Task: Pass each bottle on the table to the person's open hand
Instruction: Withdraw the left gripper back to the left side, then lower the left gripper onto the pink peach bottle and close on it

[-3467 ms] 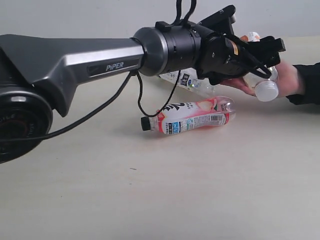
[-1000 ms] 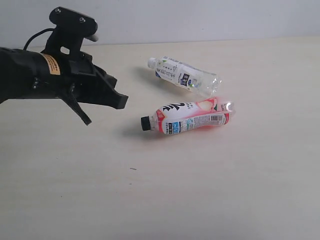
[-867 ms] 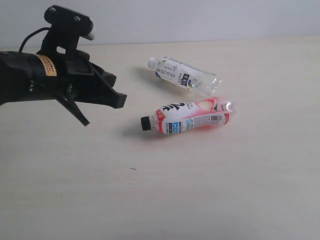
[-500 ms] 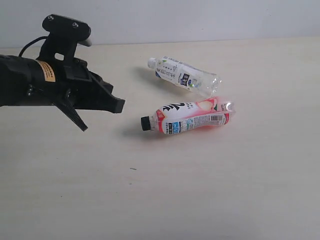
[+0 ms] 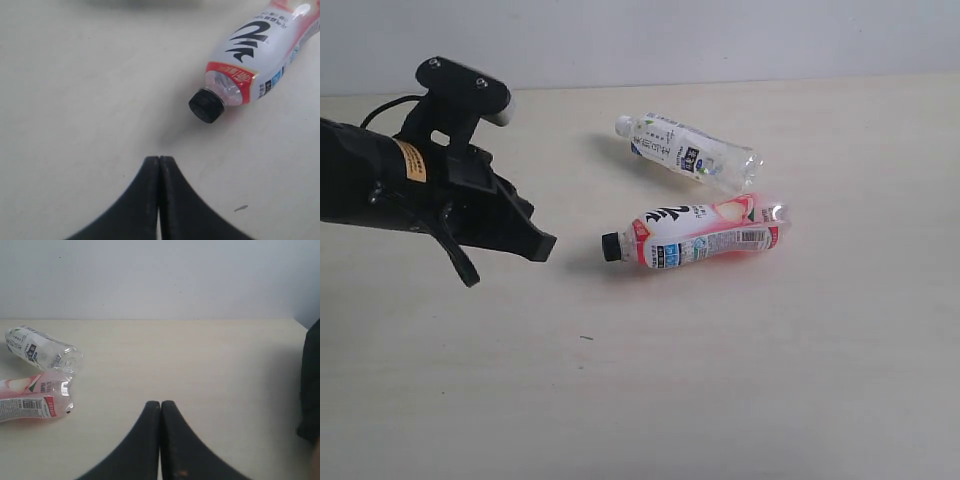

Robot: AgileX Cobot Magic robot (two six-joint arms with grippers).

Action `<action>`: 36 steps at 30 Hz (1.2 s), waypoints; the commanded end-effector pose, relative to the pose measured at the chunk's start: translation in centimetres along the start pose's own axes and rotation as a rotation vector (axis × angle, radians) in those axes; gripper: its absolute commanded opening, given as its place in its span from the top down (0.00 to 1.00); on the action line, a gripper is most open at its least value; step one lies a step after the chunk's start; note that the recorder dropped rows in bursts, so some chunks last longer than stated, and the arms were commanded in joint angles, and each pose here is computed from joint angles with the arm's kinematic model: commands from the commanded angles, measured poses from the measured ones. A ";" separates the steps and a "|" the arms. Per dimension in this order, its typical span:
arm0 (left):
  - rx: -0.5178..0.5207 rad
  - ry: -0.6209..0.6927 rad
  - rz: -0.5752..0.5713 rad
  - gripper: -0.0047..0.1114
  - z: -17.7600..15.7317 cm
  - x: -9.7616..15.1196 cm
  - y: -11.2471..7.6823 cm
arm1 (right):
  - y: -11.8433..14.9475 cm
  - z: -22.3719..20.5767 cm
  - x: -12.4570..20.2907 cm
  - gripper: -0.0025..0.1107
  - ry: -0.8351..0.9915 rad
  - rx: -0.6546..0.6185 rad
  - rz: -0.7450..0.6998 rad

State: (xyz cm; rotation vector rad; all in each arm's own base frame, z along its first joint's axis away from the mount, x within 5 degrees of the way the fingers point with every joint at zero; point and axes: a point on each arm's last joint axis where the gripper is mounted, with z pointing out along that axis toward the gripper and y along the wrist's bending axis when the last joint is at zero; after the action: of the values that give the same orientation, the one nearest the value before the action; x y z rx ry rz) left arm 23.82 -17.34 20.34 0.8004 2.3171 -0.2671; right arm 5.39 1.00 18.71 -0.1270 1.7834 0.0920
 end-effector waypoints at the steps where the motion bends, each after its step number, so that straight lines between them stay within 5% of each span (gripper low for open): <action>1: 0.003 0.068 0.002 0.96 -0.3 0.1 0.0 | 0.0 0.0 0.1 0.98 -0.003 0.008 -0.007; 17: 0.018 0.255 0.029 0.96 -3.6 -4.4 0.2 | 0.0 0.0 0.1 0.98 -0.003 0.008 -0.007; 25: 0.039 0.383 0.089 0.96 -1.2 -3.5 0.1 | 0.0 0.0 0.1 0.98 -0.003 0.008 -0.007; 36: 0.191 0.480 0.314 0.96 1.7 -9.0 -0.5 | 0.0 0.0 0.1 0.98 -0.003 0.008 -0.007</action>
State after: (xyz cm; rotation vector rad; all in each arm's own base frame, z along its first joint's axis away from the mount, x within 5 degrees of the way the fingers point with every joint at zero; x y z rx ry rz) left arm 29.16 -21.77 24.41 1.3077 2.6143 -0.1297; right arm 5.39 1.00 18.71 -0.1270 1.7834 0.0920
